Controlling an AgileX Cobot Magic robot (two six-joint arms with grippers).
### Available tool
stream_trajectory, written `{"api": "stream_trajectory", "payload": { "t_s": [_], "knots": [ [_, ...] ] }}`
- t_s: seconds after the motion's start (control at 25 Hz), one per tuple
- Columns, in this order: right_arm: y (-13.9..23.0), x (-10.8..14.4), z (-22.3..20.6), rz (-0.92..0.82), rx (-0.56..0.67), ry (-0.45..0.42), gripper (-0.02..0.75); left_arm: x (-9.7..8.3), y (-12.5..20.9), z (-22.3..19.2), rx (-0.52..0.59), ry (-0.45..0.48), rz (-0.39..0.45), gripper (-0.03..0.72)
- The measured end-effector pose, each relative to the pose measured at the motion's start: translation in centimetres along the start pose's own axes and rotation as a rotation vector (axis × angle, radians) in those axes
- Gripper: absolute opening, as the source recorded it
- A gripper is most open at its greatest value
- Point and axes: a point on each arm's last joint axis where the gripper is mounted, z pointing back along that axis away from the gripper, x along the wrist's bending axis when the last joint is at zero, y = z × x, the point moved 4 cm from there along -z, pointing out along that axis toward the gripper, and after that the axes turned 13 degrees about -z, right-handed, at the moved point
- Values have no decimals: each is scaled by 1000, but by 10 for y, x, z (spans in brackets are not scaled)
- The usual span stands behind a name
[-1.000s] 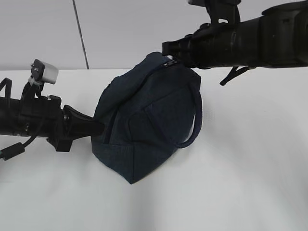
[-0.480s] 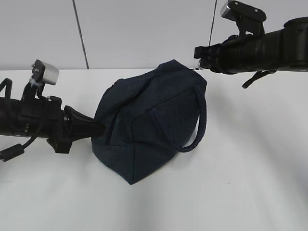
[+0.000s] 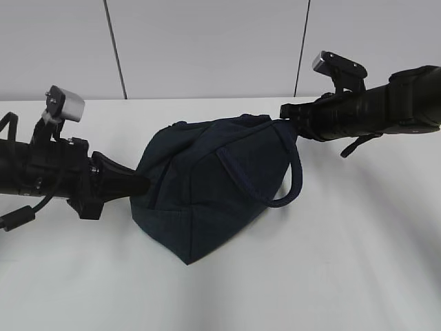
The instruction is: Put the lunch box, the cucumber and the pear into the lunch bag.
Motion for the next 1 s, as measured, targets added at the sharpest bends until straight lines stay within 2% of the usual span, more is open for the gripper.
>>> {"api": "stream_trajectory", "payload": {
  "t_s": [0.2,0.32,0.48,0.56,0.68,0.84,1.0],
  "knots": [
    [-1,4,2,-19,10,-59,0,0,0,0,0,0,0,3],
    [-3,7,4,-19,11,-90,0,0,0,0,1,-1,0,33],
    [-16,22,19,2,-23,-135,0,-2,-6,5,-5,-11,-28,174],
    [-23,35,30,18,-41,-185,0,-3,-13,10,-17,-24,-47,276],
    [-32,55,49,44,-64,-266,0,-6,-27,19,-41,-47,-88,356],
    [-36,65,59,72,-75,-303,0,-2,-53,31,-63,-78,-19,379],
    [-35,65,59,82,-66,-306,0,13,-94,41,-5,-63,5,382]
  ]
}}
